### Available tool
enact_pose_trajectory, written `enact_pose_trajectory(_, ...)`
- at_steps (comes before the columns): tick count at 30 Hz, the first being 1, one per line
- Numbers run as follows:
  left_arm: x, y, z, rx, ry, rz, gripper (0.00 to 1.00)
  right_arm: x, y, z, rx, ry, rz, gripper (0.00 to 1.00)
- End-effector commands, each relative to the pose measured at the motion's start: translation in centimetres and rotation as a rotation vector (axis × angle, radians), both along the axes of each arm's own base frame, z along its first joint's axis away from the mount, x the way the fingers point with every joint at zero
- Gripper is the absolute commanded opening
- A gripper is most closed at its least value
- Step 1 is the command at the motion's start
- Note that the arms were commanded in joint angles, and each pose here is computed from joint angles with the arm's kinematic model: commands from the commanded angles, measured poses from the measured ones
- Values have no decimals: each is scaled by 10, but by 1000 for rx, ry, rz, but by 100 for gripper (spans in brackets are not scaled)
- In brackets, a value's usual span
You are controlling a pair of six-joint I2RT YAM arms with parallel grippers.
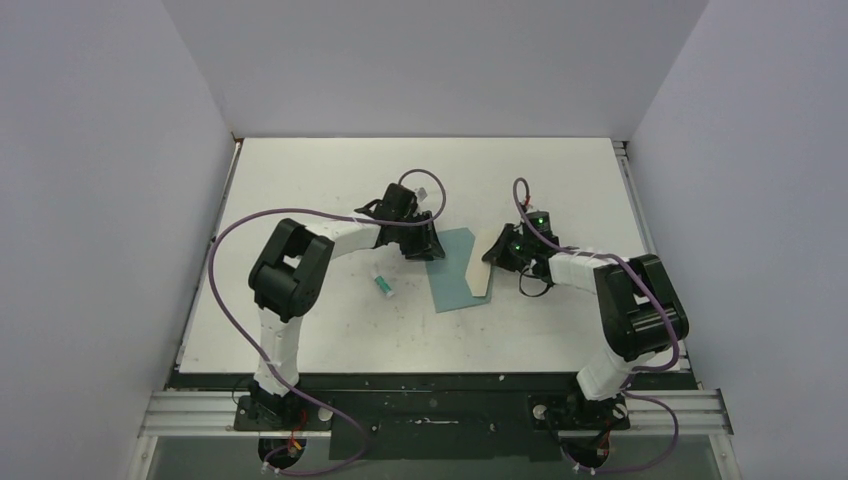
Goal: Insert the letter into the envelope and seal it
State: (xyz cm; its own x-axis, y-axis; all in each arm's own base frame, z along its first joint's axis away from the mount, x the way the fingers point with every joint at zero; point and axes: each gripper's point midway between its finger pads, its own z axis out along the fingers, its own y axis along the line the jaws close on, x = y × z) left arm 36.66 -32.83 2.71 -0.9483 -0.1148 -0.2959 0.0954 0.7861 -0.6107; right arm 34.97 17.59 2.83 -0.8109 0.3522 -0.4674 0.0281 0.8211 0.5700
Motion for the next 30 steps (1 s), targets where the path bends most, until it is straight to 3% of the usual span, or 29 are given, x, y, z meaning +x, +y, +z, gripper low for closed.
enact_pose_trajectory(1, -7, 27, -37, 159, 45, 8, 37, 8, 0, 21, -1, -83, 44, 5)
enact_pose_trajectory(11, -10, 25, -35, 140, 37, -1, 38, -19, 12, 2, 2, 45, 191, 5)
enact_pose_trajectory(21, -12, 31, -35, 176, -22, -88, 37, -2, 19, 1, -43, 42, 294, 5)
enact_pose_trajectory(30, -13, 26, -32, 127, -19, -56, 38, -16, 34, -12, -21, 142, 240, 5)
